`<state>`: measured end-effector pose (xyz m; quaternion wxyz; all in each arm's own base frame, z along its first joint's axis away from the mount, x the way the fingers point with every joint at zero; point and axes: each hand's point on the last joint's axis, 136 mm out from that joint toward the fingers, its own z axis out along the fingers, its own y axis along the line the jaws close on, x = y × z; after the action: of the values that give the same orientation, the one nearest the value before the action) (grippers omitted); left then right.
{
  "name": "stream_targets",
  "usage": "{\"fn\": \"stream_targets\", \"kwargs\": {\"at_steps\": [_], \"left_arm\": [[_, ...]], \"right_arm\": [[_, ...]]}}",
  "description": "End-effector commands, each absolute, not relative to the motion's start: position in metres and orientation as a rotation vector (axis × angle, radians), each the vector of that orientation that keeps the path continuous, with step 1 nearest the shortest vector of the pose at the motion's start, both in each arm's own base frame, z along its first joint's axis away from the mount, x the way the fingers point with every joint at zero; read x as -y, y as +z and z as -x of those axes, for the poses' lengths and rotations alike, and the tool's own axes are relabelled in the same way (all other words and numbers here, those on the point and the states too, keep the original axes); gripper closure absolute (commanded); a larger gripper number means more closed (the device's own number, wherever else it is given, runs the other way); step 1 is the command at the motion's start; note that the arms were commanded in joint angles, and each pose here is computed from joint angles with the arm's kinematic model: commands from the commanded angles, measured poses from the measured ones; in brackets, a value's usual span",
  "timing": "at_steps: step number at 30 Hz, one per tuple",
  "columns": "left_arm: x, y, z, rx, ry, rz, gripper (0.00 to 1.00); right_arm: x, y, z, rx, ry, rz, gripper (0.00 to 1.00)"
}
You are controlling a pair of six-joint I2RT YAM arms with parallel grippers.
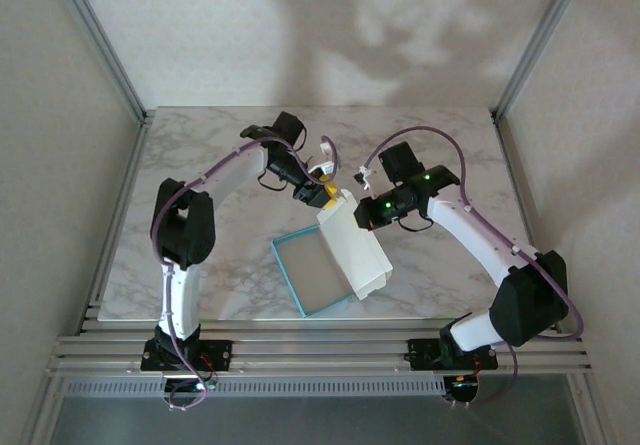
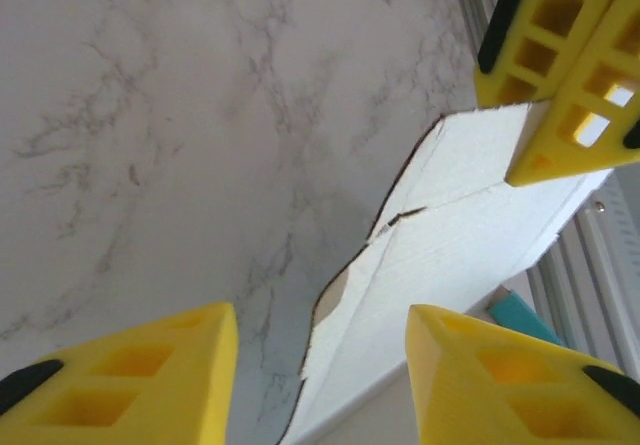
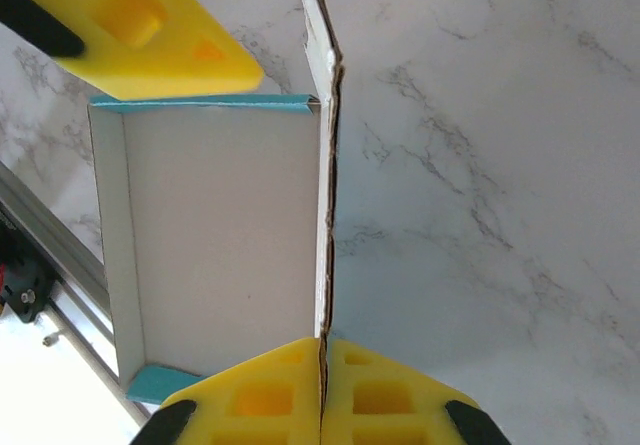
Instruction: Fold the paper box
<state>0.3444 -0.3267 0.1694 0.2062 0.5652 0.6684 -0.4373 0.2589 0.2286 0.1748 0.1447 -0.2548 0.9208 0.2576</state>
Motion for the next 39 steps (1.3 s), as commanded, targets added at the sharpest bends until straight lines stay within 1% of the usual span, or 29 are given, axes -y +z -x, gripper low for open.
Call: {"fn": "stream_targets", "kwargs": {"at_steps": [1,4,7,11,15,22,26,28,31,34,36,37,39], "left_arm": [[0.329,0.167,-0.326,-1.846,-1.284,-1.652,0.57],[0.332,0.163,-0.325,-1.851,-1.283,-1.672,0.59],[0.336,0.16,-0.322,-1.862,-1.288,-1.703,0.66],[0.337,0.159,-0.322,-1.881,-1.284,-1.719,0.72],[0.338,0.157,-0.322,-1.899,-1.274,-1.728,0.82],[0.335,0.156,-0.322,-1.927,-1.25,-1.74,0.8],[0.336,0.157,-0.324,-1.93,-1.241,-1.738,0.76],[0.337,0.157,-0.325,-1.933,-1.24,-1.734,0.76],[0.337,0.157,-0.326,-1.936,-1.242,-1.732,0.81],[0.338,0.156,-0.327,-1.94,-1.24,-1.733,0.9],[0.338,0.155,-0.326,-1.944,-1.242,-1.735,0.92],[0.339,0.155,-0.325,-1.943,-1.241,-1.738,0.95],[0.339,0.156,-0.325,-1.939,-1.24,-1.739,0.98]], "right_arm": [[-0.227,0.181,-0.262,-2.643,0.716,0.781,1.0],[-0.227,0.181,-0.262,-2.65,0.71,0.794,1.0],[-0.226,0.179,-0.264,-2.656,0.691,0.796,1.0],[-0.224,0.176,-0.264,-2.668,0.673,0.796,1.0],[-0.222,0.173,-0.265,-2.675,0.655,0.795,1.0],[-0.221,0.169,-0.266,-2.683,0.634,0.796,1.0],[-0.22,0.169,-0.266,-2.683,0.634,0.797,1.0],[-0.22,0.169,-0.267,-2.683,0.632,0.795,1.0],[-0.22,0.169,-0.267,-2.682,0.632,0.797,1.0],[-0.22,0.168,-0.267,-2.682,0.633,0.796,1.0],[-0.222,0.17,-0.267,-2.675,0.639,0.796,1.0],[-0.222,0.17,-0.267,-2.675,0.644,0.795,1.0],[-0.224,0.173,-0.268,-2.663,0.65,0.789,0.98]]}}
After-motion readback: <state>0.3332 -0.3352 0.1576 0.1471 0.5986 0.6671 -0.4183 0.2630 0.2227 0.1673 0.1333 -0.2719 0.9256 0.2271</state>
